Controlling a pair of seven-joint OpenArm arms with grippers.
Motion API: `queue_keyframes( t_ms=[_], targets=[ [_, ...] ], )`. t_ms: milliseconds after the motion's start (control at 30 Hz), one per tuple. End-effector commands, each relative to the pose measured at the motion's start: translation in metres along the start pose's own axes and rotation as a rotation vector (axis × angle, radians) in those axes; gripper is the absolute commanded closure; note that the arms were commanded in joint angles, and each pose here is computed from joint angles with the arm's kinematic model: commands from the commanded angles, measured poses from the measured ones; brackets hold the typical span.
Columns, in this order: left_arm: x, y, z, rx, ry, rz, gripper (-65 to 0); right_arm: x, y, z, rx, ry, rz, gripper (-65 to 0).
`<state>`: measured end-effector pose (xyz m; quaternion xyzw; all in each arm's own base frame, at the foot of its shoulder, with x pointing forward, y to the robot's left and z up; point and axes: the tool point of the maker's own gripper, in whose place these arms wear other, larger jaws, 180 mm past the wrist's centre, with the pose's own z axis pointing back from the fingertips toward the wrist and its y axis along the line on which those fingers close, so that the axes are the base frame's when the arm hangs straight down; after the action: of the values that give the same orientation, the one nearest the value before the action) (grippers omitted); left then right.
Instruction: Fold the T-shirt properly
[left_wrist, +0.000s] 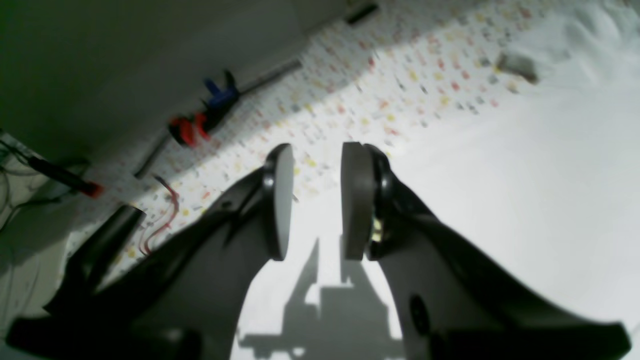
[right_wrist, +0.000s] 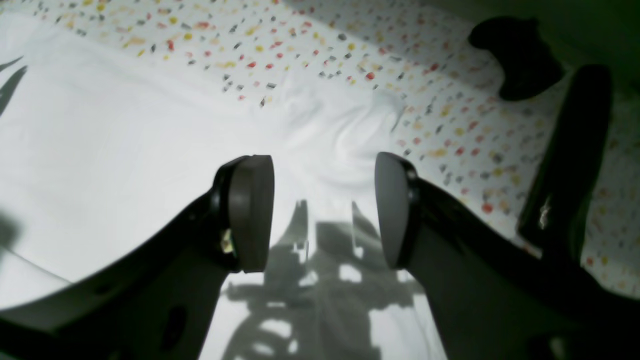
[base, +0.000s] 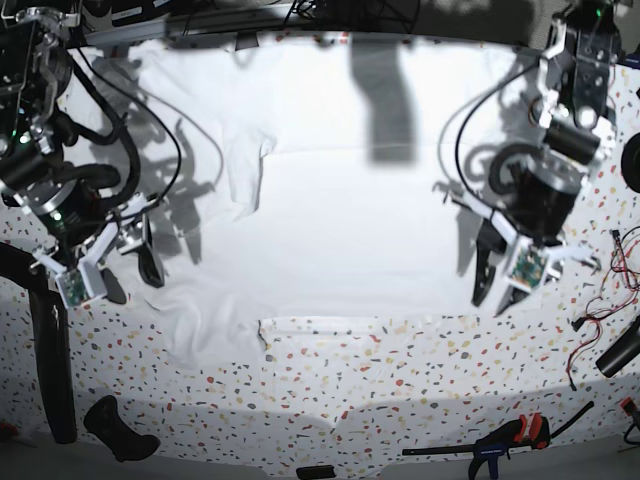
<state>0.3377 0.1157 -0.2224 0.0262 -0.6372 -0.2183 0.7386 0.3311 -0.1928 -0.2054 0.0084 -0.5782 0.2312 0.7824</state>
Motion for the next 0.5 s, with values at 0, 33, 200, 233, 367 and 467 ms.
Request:
queue_keyframes(
  t_ms=[0, 33, 200, 233, 367, 467],
  targets=[
    [0.022, 0.009, -0.002, 0.023, -0.069, -0.012, -15.9, 0.021, -0.007, 0.002, -0.014, -0.064, 0.023, -32.0],
    [0.028, 0.012, -0.004, 0.03, -0.085, -0.017, -15.9, 0.025, -0.009, 0.001, -0.019, -0.074, 0.027, -32.0],
    [0.057, 0.027, -0.013, 0.061, -0.153, -0.038, -15.9, 0.041, -0.018, -0.001, -0.04, -0.103, 0.043, -32.0],
    [0.059, 0.029, -0.015, 0.066, -0.154, -0.041, -15.9, 0.044, -0.019, -0.002, -0.042, -0.109, 0.045, -32.0],
    [0.066, 0.038, -0.021, 0.086, -0.136, -0.049, -15.9, 0.052, -0.023, -0.003, -0.052, -0.128, 0.053, -32.0],
    [0.074, 0.041, -0.022, 0.094, -0.156, -0.055, -15.9, 0.056, -0.026, -0.003, -0.059, -0.131, 0.058, -32.0]
  ],
)
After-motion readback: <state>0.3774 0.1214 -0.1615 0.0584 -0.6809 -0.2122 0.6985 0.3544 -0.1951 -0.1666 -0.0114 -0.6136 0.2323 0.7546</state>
